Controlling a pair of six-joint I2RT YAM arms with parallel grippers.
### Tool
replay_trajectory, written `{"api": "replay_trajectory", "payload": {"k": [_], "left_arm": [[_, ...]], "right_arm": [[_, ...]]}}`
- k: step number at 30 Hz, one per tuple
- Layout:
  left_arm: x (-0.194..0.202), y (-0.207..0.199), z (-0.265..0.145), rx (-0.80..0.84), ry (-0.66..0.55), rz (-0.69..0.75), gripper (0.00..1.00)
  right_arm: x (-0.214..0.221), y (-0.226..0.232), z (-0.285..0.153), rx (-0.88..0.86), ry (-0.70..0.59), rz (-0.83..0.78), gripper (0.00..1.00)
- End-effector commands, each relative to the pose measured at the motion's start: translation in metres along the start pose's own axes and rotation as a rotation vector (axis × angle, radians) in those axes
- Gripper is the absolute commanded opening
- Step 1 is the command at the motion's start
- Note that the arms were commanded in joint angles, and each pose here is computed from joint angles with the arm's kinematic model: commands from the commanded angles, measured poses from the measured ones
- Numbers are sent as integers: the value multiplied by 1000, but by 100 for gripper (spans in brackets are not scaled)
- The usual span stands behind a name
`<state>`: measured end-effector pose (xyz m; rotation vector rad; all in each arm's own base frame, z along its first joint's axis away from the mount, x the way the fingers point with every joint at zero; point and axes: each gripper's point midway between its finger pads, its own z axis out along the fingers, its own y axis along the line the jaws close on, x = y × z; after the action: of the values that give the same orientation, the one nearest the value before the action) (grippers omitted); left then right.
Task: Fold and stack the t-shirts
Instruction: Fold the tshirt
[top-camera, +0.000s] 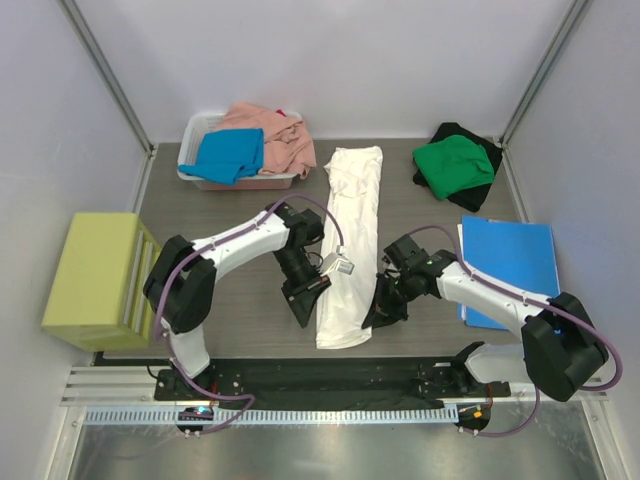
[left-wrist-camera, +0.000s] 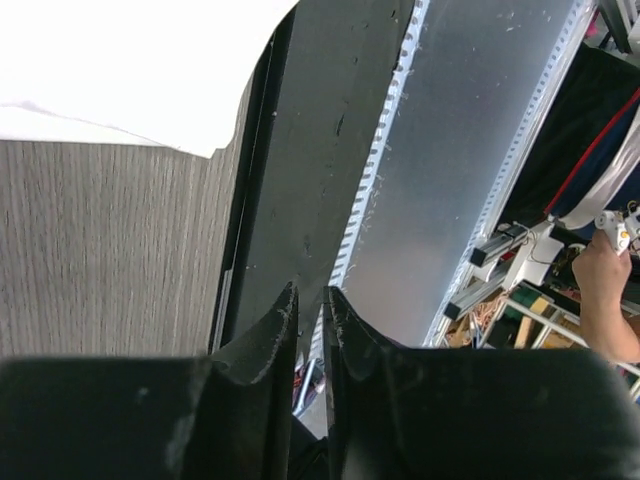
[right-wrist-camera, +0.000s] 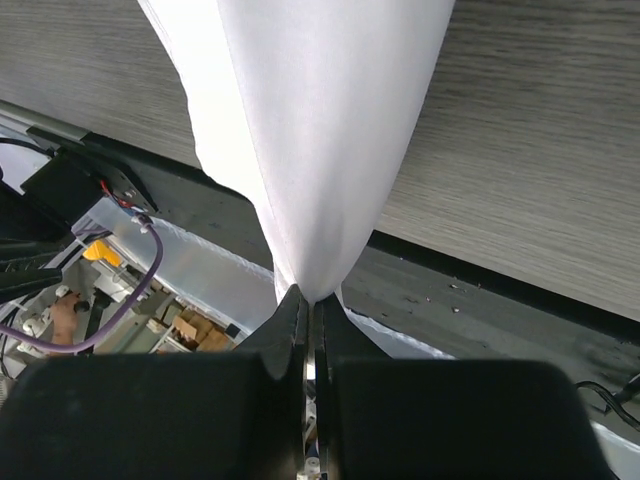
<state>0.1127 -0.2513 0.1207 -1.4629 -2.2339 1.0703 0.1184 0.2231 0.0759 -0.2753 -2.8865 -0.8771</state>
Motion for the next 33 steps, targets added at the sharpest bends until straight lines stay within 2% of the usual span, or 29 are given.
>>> {"api": "replay_trajectory", "payload": {"k": [1, 4, 5, 11, 12, 15, 18, 20, 21, 22, 23, 24, 26, 29, 30, 33], "left_arm": [[25, -22, 0, 80, 106, -167, 23], [19, -10, 8, 43, 104, -196, 31], [17, -8, 12, 36, 104, -209, 31], [14, -4, 47, 36, 202, -247, 42], [12, -4, 51, 36, 203, -261, 51], [-6, 8, 58, 6, 122, -245, 57], [-13, 18, 53, -118, 23, -236, 55], [-28, 24, 41, -220, -124, -138, 55], [-34, 34, 33, -308, -180, -127, 57], [-55, 37, 25, -349, -291, -104, 59], [-56, 35, 18, -377, -349, -86, 62], [-60, 38, 15, -400, -376, -91, 74], [-60, 40, 12, -423, -384, -105, 85], [-58, 41, -6, -516, -412, -76, 88], [-54, 45, -11, -560, -411, -77, 99], [-50, 42, -24, -623, -375, -31, 100]], "right_arm": [[11, -6, 0, 4, 32, -5, 7], [13, -12, 2, 15, 33, 1, 8], [13, -13, 2, 16, 34, 3, 8], [12, -15, 5, 26, 36, 5, 8], [11, -14, 5, 25, 33, 5, 8], [10, -14, 6, 23, 31, 7, 8], [8, -12, 7, 21, 30, 4, 8], [7, -13, 9, 26, 34, 4, 9], [7, -14, 10, 28, 36, 3, 9], [6, -14, 12, 28, 36, 3, 9], [6, -15, 13, 27, 35, 5, 10], [7, -17, 15, 31, 41, 10, 11], [6, -18, 17, 35, 43, 8, 11], [5, -17, 17, 35, 44, -6, 12], [3, -18, 17, 41, 35, -12, 13], [-1, -16, 18, 42, 26, -18, 13]]}}
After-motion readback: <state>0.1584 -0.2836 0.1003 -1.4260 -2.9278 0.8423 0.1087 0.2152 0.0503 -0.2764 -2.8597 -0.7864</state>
